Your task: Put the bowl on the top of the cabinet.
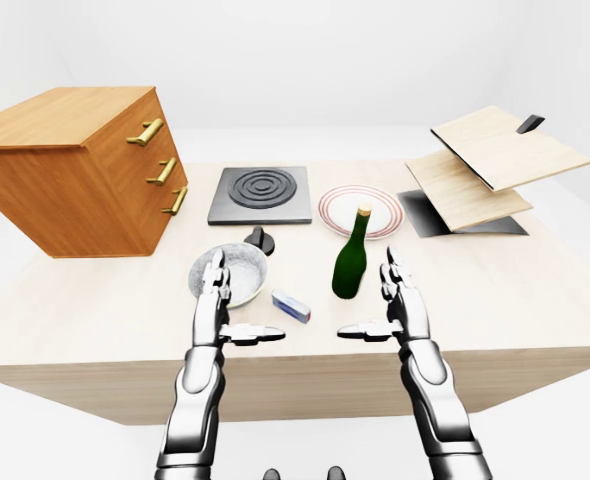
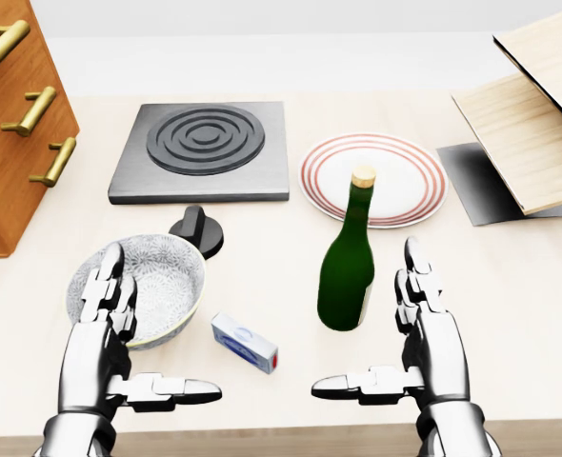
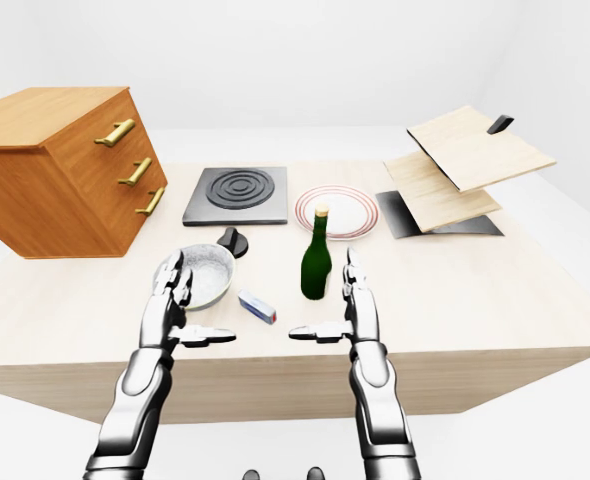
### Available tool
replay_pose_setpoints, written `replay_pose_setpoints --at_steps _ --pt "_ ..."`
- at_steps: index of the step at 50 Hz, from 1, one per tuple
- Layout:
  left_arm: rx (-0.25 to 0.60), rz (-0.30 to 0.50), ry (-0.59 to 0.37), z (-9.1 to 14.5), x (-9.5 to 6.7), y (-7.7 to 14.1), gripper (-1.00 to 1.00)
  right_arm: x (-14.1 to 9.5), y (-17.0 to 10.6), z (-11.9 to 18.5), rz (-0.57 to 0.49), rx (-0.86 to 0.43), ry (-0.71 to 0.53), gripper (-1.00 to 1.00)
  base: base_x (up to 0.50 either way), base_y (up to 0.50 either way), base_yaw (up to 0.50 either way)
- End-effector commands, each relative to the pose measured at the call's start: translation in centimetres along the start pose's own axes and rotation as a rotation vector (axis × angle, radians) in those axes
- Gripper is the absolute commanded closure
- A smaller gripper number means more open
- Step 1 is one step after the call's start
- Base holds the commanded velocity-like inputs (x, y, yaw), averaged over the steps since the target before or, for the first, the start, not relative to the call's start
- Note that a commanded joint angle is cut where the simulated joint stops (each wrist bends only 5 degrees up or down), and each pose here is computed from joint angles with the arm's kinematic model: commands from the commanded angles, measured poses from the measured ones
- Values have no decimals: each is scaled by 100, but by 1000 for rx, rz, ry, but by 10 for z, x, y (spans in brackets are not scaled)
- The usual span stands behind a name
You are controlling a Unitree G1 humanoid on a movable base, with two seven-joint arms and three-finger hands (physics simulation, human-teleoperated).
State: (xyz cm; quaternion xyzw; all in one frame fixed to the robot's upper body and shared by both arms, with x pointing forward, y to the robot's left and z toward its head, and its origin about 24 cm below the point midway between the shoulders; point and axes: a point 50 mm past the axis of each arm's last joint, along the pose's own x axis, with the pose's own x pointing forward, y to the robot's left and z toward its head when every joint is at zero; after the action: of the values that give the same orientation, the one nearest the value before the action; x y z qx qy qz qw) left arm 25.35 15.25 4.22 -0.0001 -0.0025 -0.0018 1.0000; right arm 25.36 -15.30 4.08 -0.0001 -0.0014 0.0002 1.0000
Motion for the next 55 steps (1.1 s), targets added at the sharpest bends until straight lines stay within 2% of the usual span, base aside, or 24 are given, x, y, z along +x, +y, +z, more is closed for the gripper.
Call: replay_pose_setpoints --at_steps 1,9,13,16,17,20,23,25,33,39,47,48,55 --pt "-8 -9 -9 2 -1 6 -100 0 -6 -1 0 -3 -6 -100 0 0 0" --pt "-13 -9 -39 6 -2 7 -100 -1 -6 2 -5 -17 -35 -100 0 0 0" --pt "7 -11 -149 23 -11 6 -100 -11 -5 18 -24 -89 -124 -100 0 0 0" --pt "16 -2 -194 33 -19 6 -100 -18 -2 29 -14 -114 -171 -100 0 0 0" --pt "41 15 -234 43 -24 7 -100 -25 0 37 -10 -122 -208 -100 0 0 0" --pt "42 60 -347 69 -38 11 -100 -32 1 49 -20 -167 -257 -100 0 0 0" --pt "48 105 -423 87 -50 15 -100 -40 0 61 -50 -215 -306 -100 0 0 0" --pt "55 116 -440 91 -54 16 -100 -44 0 65 -64 -241 -324 -100 0 0 0" --pt "60 124 -454 94 -57 17 -100 -54 -1 80 -111 -318 -388 -100 0 0 0" --pt "64 124 -453 94 -56 17 -100 -54 -1 84 -113 -318 -405 -100 0 4 0" --pt "67 121 -456 94 -56 16 -100 -54 -2 83 -114 -318 -400 -100 0 48 0" --pt "65 120 -455 94 -56 16 -100 -51 -3 73 -123 -323 -359 -100 0 50 0" --pt "65 115 -447 92 -56 15 -100 -54 -2 83 -115 -314 -399 -100 0 50 0"
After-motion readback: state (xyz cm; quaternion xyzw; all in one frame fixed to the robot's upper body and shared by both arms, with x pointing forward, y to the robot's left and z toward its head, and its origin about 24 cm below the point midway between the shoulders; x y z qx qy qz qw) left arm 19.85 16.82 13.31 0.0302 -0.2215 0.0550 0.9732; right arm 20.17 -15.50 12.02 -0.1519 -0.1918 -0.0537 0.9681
